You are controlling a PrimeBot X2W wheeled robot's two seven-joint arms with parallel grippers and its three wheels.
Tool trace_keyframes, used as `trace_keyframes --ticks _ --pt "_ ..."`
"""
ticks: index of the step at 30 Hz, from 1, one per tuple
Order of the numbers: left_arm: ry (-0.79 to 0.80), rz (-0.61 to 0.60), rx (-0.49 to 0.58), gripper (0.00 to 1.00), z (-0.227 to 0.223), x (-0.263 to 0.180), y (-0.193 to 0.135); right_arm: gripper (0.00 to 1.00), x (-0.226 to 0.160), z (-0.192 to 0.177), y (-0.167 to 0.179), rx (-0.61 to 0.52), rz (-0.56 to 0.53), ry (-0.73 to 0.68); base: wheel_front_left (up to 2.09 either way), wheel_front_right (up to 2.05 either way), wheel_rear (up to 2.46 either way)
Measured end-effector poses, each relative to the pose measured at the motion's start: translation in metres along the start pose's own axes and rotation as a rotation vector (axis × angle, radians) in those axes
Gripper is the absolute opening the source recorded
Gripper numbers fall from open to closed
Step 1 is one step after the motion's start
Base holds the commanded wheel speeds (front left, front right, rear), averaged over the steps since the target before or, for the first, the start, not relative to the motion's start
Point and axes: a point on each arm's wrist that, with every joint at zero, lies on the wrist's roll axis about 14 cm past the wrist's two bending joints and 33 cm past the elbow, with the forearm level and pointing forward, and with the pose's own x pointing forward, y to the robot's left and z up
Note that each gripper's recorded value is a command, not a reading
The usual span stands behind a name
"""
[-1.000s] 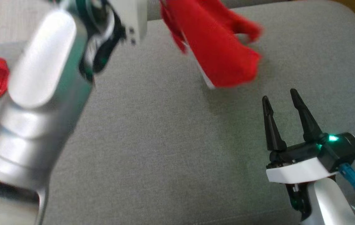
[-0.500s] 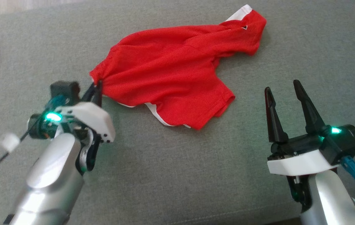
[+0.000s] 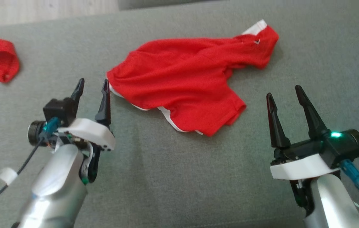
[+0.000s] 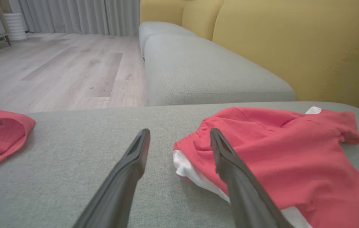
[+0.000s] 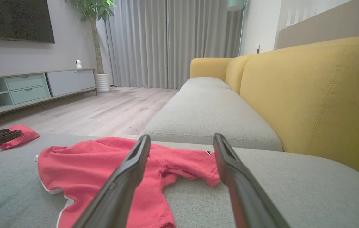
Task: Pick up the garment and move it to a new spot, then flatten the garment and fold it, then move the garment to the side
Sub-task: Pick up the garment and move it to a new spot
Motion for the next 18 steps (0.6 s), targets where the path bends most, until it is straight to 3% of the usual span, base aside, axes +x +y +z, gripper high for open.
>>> trace_keyframes --ticks 9,18 --pt "-0.049 0.043 -0.038 1.0 0.002 -0.058 0.001 1.0 -0.027 0.007 0.018 -0.001 0.036 -0.004 0.0 0.0 0.0" --pt "-0.126 0.186 -0.103 1.0 -0.001 -0.129 0.019 1.0 -0.051 0.006 0.037 0.004 0.075 0.005 0.0 0.0 0.0"
